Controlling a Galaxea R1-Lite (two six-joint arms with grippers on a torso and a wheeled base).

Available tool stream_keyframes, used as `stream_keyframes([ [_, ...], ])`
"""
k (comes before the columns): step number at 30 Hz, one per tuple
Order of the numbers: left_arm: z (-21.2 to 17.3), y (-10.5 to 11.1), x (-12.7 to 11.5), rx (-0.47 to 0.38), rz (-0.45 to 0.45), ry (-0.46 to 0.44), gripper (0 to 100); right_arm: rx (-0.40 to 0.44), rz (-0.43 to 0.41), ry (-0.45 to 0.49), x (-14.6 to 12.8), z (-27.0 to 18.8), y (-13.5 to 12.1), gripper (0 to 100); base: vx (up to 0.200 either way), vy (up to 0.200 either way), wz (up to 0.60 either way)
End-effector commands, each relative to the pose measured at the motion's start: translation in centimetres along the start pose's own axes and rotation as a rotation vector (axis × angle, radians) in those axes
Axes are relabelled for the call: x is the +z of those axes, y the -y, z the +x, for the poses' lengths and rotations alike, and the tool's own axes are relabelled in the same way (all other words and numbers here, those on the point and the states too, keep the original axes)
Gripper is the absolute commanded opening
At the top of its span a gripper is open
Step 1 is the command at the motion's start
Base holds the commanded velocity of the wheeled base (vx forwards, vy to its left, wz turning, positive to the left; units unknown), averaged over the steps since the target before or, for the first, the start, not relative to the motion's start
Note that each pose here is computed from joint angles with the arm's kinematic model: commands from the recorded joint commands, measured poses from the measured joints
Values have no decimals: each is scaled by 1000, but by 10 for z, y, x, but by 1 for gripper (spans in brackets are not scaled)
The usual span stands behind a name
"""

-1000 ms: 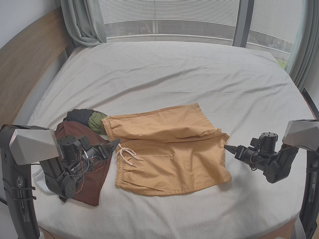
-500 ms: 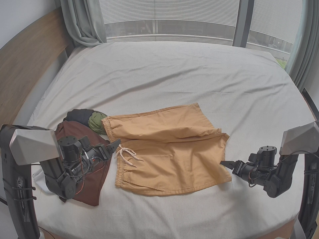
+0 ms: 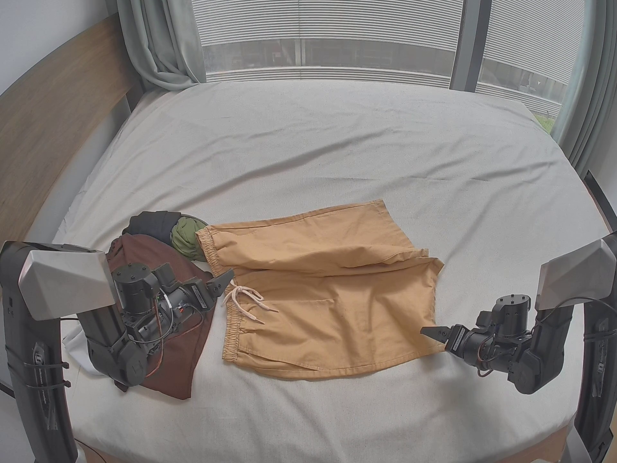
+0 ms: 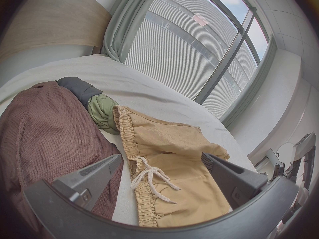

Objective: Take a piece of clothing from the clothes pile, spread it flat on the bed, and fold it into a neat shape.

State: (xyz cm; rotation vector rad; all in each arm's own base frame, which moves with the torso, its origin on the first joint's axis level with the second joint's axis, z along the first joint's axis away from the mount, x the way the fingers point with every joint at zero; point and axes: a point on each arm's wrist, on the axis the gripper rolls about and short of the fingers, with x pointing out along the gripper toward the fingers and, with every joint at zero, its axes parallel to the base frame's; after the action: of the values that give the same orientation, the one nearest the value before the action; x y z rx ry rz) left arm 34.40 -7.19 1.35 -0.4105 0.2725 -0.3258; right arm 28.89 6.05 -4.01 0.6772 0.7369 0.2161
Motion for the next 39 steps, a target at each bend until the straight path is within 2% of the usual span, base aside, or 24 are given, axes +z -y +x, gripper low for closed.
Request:
stream_keyframes([
  [1,0,0,0,2,-1,-1,100,27,28,12,-4,-4,-6,100,0,0,0],
  [6,0,0,-1,0,-1,-2,100,33,37,14,-5,-6,-7,100,0,0,0],
  [7,0,0,-1,0,-1,-2,100,30,40,11,-6,-6,-7,0,0,0,0],
  [14,2,-1,-5,2,-2,-14,100,26,60,12,-7,-9,-7,0,0,0,0],
  [18,3,-3,-10,9,-2,-24,100,39,61,46,-4,-13,-6,0,0,0,0],
  [26,0,-4,-16,15,-12,-53,100,6,55,86,2,-17,2,0,0,0,0],
  [31,-14,-8,-29,42,-36,-127,100,-3,42,91,4,-15,6,0,0,0,0],
  [33,-25,-9,-38,41,-51,-188,100,2,39,90,4,-14,5,0,0,0,0],
  [39,-33,-4,-47,23,-66,-242,100,18,25,85,2,-10,1,0,0,0,0],
])
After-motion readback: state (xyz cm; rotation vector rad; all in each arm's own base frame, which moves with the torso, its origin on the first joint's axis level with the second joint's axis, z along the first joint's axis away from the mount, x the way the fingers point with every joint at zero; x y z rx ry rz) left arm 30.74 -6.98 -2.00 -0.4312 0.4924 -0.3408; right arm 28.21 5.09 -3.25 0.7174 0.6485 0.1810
